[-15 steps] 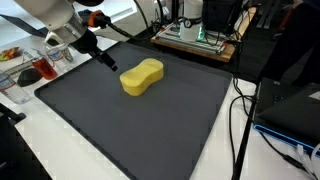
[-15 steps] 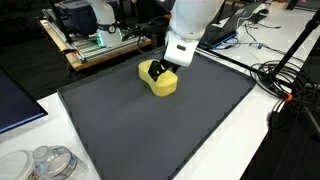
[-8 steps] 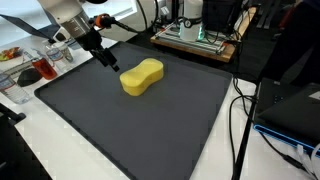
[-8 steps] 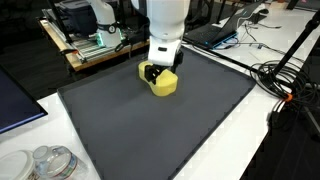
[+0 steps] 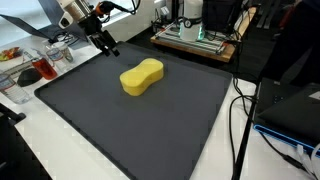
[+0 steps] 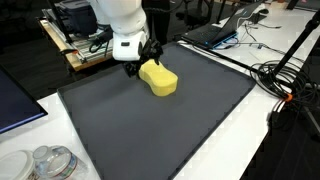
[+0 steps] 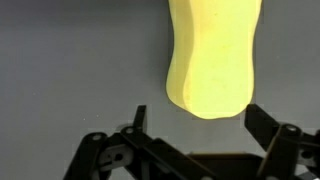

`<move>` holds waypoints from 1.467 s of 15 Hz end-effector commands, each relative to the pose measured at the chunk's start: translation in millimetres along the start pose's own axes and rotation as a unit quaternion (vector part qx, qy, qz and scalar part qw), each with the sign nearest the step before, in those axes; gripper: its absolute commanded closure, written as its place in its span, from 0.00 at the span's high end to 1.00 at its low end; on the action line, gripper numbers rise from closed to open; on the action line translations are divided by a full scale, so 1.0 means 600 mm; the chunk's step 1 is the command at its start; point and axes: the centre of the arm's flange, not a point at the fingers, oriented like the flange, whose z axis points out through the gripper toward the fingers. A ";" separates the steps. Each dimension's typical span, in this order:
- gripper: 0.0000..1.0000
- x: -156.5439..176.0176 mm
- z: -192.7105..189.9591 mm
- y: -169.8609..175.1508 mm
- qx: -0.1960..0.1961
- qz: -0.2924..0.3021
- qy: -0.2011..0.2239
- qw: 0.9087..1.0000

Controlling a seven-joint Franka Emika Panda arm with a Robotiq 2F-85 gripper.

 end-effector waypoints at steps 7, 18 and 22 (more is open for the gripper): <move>1.00 -0.080 -0.012 0.137 0.130 0.005 0.002 0.991; 1.00 -0.231 0.017 0.166 0.130 0.042 0.023 0.990; 1.00 -0.311 0.022 0.167 0.138 0.090 0.038 0.986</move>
